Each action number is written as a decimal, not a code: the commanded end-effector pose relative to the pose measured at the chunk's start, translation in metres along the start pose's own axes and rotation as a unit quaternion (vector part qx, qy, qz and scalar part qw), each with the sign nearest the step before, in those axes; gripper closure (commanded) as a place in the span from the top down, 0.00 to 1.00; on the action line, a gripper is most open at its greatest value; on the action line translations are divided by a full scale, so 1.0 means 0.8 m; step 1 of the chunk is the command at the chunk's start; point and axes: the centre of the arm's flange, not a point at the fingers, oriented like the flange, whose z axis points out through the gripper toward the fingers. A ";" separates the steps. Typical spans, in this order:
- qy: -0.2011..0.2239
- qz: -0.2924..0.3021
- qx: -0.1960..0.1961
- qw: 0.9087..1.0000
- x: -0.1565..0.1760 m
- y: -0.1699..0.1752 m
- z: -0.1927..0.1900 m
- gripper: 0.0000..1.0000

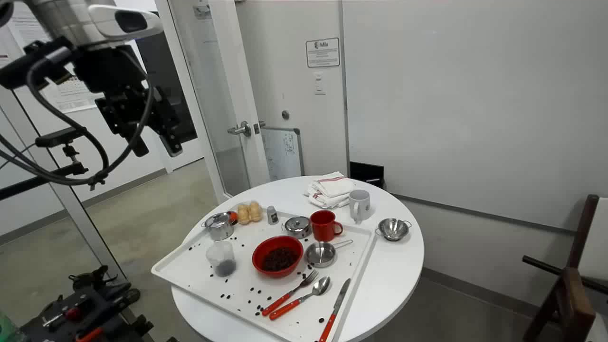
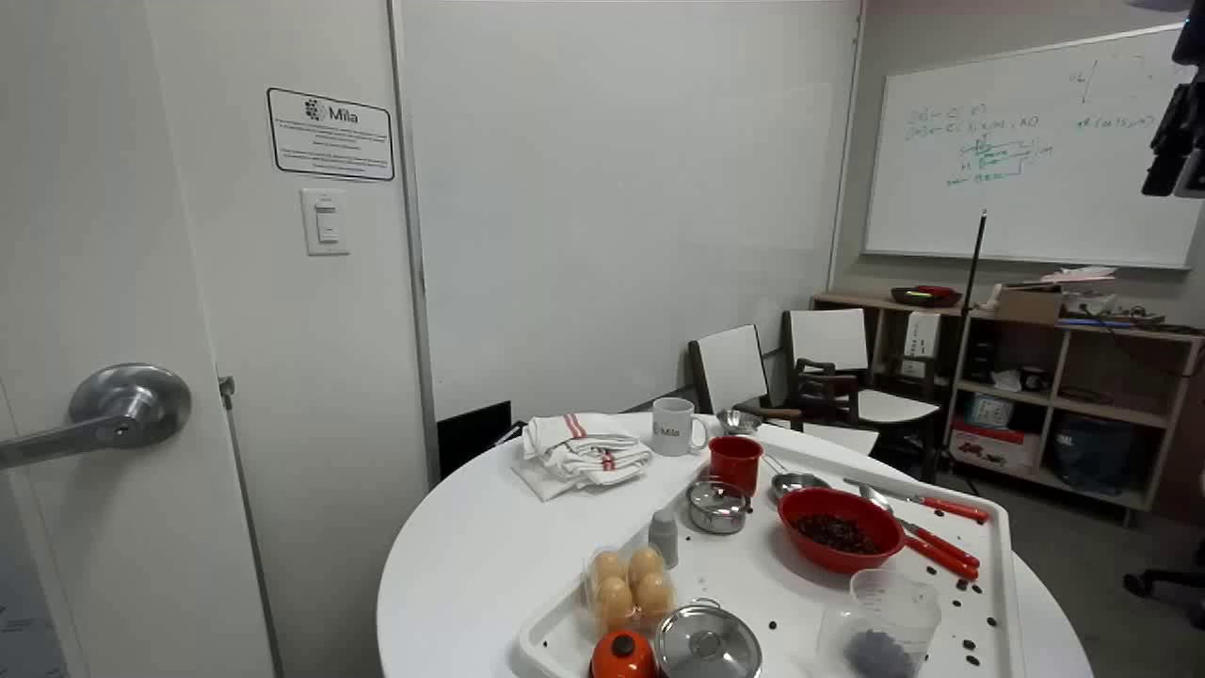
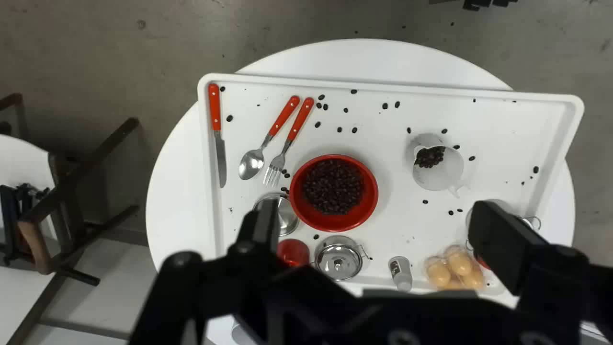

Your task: Pour the contents of the clear jug into the red bowl

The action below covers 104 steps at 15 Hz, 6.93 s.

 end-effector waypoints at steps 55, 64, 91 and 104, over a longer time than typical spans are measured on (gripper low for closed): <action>-0.077 0.878 -0.138 0.452 0.193 -0.258 0.310 1.00; -0.061 0.872 -0.182 0.451 0.183 -0.285 0.371 1.00; 0.048 0.875 -0.150 0.459 0.200 -0.406 0.493 1.00; 0.058 0.873 -0.162 0.457 0.263 -0.399 0.524 1.00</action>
